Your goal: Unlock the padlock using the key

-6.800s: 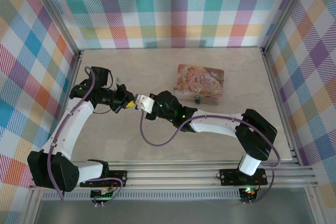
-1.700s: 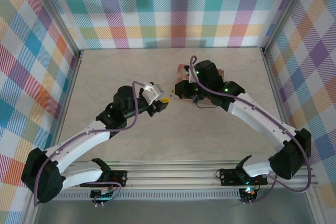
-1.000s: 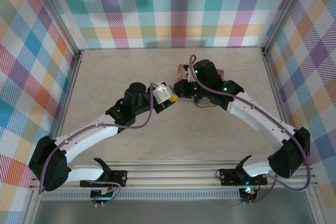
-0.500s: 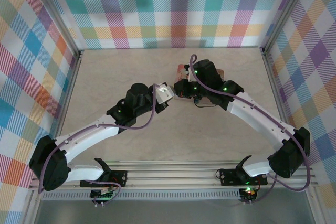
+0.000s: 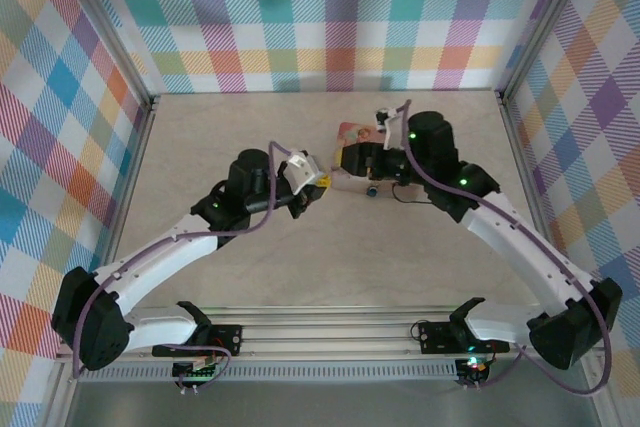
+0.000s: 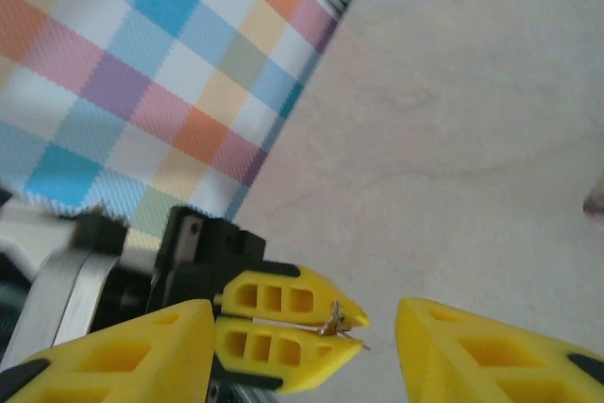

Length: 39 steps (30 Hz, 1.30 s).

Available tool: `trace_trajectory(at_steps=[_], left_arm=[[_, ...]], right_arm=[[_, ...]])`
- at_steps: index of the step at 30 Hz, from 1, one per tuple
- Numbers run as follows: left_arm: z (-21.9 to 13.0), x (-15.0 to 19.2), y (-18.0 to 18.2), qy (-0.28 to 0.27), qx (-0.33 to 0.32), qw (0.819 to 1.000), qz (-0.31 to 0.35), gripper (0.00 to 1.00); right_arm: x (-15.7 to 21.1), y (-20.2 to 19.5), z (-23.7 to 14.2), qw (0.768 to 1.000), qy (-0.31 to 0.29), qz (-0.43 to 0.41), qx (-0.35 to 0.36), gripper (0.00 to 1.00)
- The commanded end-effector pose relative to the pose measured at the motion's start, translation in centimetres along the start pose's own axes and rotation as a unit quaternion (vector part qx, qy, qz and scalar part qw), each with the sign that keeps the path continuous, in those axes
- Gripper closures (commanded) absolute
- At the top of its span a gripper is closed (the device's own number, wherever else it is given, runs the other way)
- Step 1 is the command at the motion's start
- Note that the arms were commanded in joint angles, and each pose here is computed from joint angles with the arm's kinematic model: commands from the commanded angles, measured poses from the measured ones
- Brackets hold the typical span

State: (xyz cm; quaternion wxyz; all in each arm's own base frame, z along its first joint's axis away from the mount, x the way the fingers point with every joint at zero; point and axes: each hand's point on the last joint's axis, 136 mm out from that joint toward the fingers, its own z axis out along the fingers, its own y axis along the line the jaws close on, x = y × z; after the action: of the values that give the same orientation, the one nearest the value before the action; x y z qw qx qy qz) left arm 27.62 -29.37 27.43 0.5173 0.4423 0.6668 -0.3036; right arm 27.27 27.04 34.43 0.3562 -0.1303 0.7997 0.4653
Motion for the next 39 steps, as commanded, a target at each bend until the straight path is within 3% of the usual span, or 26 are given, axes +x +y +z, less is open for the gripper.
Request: trace_trajectory(at_steps=[1, 9, 19, 29, 34, 38, 39], left_arm=[[-1.3, -3.0, -2.2, -0.041, 0.102, 0.993, -0.054, 1.0], [-2.0, -5.4, -4.1, -0.063, 0.219, 0.97, -0.086, 1.0], [-2.9, -7.0, -4.9, -0.074, 0.247, 0.963, -0.08, 1.0], [-2.9, -7.0, -5.0, -0.073, 0.249, 0.962, -0.081, 1.0], [-2.7, -6.8, -4.6, -0.068, 0.236, 0.966, -0.083, 1.0], [-2.4, -6.5, -3.6, -0.062, 0.198, 0.974, -0.09, 0.99], [-2.3, -6.3, -3.4, -0.059, 0.186, 0.976, -0.093, 0.86]], right_arm=[[0.3, 2.8, -0.5, 0.994, 0.009, -0.071, -0.079, 0.45], [1.9, 4.6, -0.6, 0.98, 0.055, -0.088, -0.168, 0.41], [2.3, 4.6, -0.9, 0.973, 0.06, -0.09, -0.202, 0.43], [3.0, 4.9, -0.7, 0.964, 0.066, -0.094, -0.239, 0.74], [3.1, 4.9, -0.6, 0.962, 0.067, -0.094, -0.246, 1.0], [2.7, 4.4, -0.4, 0.969, 0.056, -0.09, -0.225, 1.0], [2.5, 4.1, -0.3, 0.972, 0.05, -0.09, -0.211, 1.0]])
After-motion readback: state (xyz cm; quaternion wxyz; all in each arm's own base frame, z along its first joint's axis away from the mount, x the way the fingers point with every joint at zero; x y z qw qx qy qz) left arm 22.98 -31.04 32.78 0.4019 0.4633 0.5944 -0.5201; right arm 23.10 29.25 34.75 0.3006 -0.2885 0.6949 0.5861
